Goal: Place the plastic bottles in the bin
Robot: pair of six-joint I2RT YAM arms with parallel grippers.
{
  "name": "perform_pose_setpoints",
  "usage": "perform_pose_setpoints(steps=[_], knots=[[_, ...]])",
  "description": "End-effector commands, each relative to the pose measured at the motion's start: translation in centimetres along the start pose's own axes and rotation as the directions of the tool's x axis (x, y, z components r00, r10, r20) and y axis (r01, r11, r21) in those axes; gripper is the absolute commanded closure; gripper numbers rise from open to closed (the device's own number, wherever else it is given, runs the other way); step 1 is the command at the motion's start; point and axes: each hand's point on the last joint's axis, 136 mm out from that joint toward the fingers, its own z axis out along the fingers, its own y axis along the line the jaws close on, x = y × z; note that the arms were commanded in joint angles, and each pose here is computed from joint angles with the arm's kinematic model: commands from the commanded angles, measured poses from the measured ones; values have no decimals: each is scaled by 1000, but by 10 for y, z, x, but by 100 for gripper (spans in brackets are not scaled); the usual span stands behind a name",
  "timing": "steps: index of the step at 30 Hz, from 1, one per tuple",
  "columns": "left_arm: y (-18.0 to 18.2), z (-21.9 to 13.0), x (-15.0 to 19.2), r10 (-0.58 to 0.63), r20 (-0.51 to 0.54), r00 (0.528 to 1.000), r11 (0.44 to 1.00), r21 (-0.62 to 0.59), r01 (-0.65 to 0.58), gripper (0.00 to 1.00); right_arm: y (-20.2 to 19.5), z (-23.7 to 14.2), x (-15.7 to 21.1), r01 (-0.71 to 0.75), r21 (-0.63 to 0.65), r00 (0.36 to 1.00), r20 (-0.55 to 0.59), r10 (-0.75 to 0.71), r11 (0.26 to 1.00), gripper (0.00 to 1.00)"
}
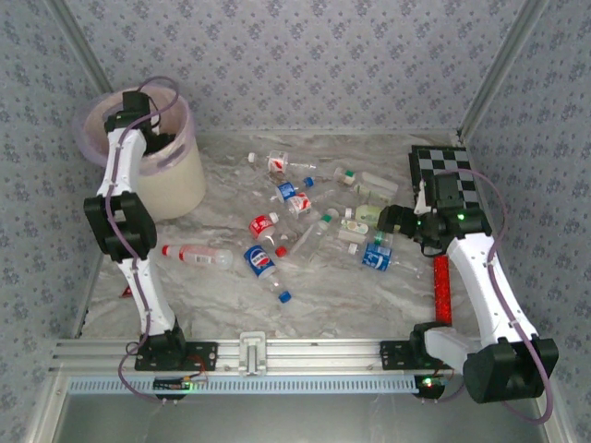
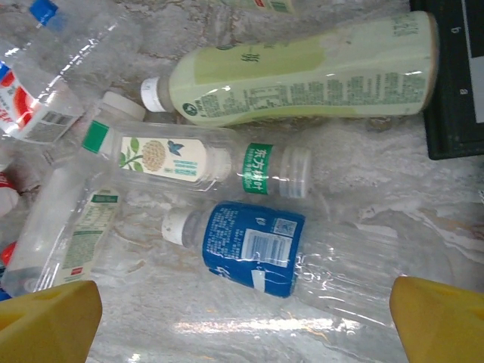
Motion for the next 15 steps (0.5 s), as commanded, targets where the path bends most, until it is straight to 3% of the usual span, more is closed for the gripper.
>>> perform_pose_setpoints(steps=[1, 4, 6, 10, 15], knots=[[1, -48, -19, 25, 98, 995, 1000, 13, -26, 4, -10, -6, 4, -8, 49, 1000, 3, 8, 999, 0], [2, -66, -23, 45, 121, 992, 999, 3, -46, 1, -8, -5, 6, -73, 35, 997, 3, 73, 997, 0], [6, -83, -26, 60, 142, 988, 998, -15, -58, 1, -8, -6, 0, -208, 5, 978, 18, 208, 978, 0], [15, -134, -35, 79, 244, 967, 995, -72, -63, 1, -34, -9, 6, -547, 111, 837, 92, 539, 830, 1], [3, -196, -41, 157, 389, 908, 983, -154, -104, 1, -31, 1, 40, -759, 59, 651, 70, 756, 648, 10]])
